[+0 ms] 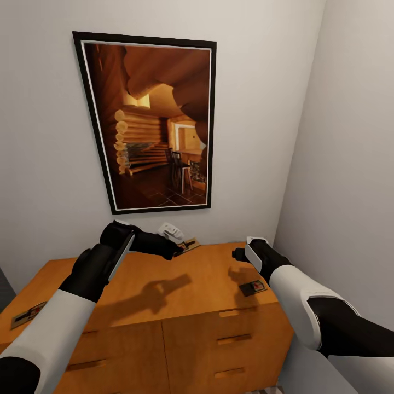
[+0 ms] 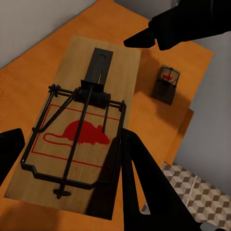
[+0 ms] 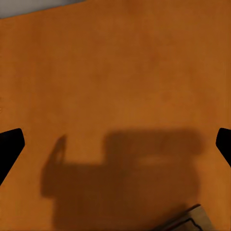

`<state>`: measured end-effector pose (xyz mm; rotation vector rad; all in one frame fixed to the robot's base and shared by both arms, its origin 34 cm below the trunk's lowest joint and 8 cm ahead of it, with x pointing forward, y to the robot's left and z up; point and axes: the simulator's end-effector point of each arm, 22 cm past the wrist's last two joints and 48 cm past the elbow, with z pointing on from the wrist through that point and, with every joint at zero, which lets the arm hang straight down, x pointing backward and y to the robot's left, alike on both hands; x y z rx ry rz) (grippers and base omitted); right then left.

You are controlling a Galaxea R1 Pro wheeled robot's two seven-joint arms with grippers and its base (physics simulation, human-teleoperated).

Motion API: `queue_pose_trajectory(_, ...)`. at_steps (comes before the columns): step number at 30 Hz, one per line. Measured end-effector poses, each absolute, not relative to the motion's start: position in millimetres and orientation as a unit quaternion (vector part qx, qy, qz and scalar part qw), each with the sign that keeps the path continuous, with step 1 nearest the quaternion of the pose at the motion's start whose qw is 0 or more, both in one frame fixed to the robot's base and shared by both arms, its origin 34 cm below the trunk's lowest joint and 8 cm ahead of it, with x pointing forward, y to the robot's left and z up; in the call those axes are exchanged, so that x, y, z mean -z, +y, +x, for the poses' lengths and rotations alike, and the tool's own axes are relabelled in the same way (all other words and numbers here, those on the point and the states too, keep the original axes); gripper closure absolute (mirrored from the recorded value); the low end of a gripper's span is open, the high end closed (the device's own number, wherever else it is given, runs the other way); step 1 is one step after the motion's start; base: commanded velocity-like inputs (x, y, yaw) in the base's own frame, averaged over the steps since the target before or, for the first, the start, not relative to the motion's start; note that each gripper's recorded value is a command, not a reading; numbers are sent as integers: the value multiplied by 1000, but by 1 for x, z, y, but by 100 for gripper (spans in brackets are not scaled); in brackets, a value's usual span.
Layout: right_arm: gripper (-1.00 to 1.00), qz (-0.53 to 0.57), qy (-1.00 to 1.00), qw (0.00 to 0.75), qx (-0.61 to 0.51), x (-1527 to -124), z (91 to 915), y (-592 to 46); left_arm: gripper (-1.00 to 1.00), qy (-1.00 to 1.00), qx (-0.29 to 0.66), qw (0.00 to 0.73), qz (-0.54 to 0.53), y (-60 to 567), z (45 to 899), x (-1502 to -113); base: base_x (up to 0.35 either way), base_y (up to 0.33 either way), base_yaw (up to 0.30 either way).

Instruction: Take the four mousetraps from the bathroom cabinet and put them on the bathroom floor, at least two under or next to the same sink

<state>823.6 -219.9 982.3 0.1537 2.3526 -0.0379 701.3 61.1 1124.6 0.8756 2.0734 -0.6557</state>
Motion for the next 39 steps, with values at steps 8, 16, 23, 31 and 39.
queue_pose_trajectory(8,-100,60,922,382,15,-982,823,-220,100,815,257,389,344,61,702,-1125,0,1,0)
queue_pose_trajectory(16,-100,61,922,382,15,-982,824,-221,100,814,259,389,345,58,701,-1125,0,0,0)
queue_pose_trajectory(23,-100,60,922,382,15,-982,824,-221,100,814,258,389,345,58,701,-1125,0,0,0)
queue_pose_trajectory(31,-100,60,922,382,15,-982,824,-220,100,814,258,389,345,58,701,-1125,0,164,0)
queue_pose_trajectory(39,-100,61,922,382,15,-982,824,-221,100,814,259,389,345,58,701,-1125,0,98,0)
